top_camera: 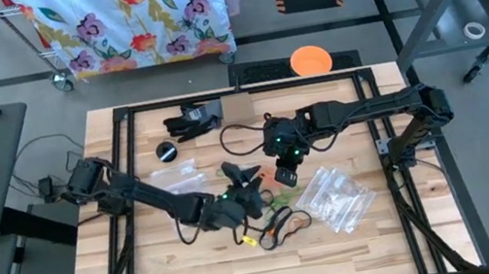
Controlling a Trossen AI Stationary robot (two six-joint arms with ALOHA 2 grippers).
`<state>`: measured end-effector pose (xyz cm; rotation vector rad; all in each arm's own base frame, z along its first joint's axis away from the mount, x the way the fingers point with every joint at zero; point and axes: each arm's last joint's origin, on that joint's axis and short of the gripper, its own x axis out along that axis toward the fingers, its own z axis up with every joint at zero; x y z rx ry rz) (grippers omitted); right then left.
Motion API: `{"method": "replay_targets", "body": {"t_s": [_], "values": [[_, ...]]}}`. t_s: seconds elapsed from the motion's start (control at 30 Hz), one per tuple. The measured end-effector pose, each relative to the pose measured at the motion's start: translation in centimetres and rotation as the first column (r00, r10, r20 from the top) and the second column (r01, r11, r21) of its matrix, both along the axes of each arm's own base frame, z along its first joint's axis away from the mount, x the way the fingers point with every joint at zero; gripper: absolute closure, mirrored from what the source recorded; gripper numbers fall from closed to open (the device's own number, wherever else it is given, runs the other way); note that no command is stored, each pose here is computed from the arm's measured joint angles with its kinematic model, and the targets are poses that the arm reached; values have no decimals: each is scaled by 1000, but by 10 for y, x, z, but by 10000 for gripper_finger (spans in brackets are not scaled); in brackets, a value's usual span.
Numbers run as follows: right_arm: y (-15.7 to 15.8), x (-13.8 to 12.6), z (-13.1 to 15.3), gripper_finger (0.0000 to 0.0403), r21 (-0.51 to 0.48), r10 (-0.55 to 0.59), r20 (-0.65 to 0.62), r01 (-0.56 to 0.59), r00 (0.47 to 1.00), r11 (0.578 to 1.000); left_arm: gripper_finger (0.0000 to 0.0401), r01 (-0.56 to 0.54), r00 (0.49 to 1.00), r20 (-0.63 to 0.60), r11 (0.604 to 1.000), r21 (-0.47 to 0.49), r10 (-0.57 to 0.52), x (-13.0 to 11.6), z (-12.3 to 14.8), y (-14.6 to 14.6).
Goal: Sort rubber bands
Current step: Put the orange rubber band into the transparent zip bag
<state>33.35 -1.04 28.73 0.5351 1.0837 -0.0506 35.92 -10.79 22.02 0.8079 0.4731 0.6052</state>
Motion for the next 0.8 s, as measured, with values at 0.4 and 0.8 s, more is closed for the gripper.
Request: {"method": "replay_targets", "body": {"t_s": [0.4, 0.8], "values": [[0, 0, 0, 397, 0, 0, -2, 0, 1000, 1000, 265, -19, 996, -91, 1000, -8, 19, 2, 0, 5], [3, -6, 1, 397, 20, 47, -32, -46, 998, 999, 265, -155, 985, -80, 988, 6, 155, -36, 23, 0]]}}
